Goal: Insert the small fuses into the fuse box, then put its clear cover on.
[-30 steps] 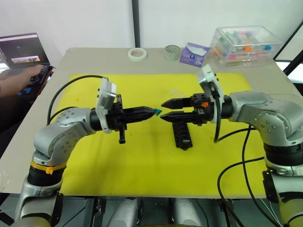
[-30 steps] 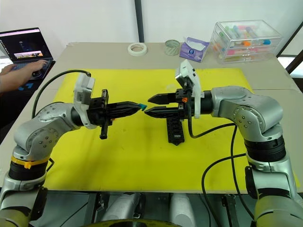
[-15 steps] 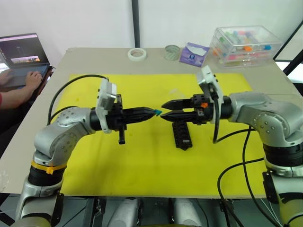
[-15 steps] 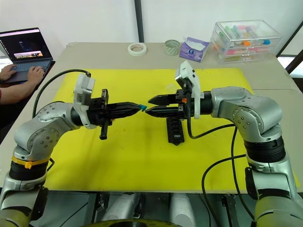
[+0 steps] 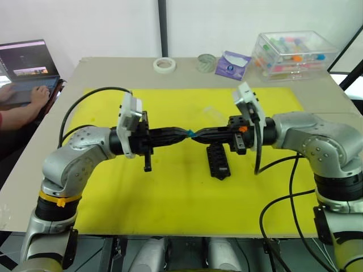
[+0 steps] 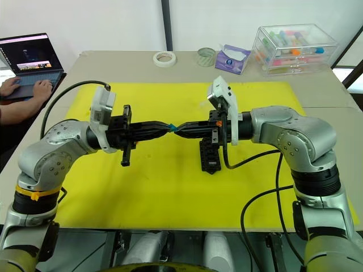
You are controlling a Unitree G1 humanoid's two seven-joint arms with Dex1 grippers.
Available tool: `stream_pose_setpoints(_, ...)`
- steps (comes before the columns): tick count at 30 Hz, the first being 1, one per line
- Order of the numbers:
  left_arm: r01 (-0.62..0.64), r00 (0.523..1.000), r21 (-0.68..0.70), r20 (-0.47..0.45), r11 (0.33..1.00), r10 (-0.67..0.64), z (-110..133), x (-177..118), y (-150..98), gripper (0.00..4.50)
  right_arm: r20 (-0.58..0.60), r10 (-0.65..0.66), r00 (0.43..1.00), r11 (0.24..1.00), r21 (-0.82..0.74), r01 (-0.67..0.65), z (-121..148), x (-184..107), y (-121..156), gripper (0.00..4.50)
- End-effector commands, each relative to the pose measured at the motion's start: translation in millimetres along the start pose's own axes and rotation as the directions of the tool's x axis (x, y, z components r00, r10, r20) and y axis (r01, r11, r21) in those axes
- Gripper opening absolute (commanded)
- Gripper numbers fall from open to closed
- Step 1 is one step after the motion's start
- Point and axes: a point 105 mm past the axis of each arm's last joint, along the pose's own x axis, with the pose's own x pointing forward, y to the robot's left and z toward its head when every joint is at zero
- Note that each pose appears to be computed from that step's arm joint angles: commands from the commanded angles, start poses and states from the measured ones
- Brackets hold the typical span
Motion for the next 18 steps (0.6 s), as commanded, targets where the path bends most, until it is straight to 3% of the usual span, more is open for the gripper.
stream_pose_setpoints(1, 0.026, 1.0, 0.022, 0.001, 0.999, -0.026, 5.0, 4.3, -6.4, 0.0, 0.013, 0.035, 0.999, 0.998, -0.051, -0.034, 9.1, 0.8, 9.4, 0.01)
stream_pose_setpoints(6, 0.02, 1.0, 0.023, 0.002, 1.0, -0.02, 5.3, 3.7, -5.4, 0.0, 0.014, 0.041, 0.999, 0.998, -0.049, -0.041, 9.8, -1.4, 10.4, 0.01)
stream_pose_setpoints(9, 0.017, 1.0, 0.024, 0.004, 1.0, -0.017, 5.4, 3.1, -4.7, 0.0, 0.011, 0.043, 0.999, 0.998, -0.047, -0.043, 9.1, -4.0, 10.4, 0.61)
stream_pose_setpoints(14, 0.019, 1.0, 0.02, 0.008, 1.0, -0.019, 5.6, 2.7, -4.5, 0.0, 0.029, 0.044, 0.999, 0.999, -0.031, -0.043, 13.0, -8.7, 10.1, 2.29)
stream_pose_setpoints(18, 0.027, 1.0, 0.017, 0.007, 0.999, -0.027, 4.9, 4.1, -5.9, 0.0, 0.039, 0.045, 0.998, 0.999, -0.027, -0.044, 15.5, -9.2, 10.0, 2.29)
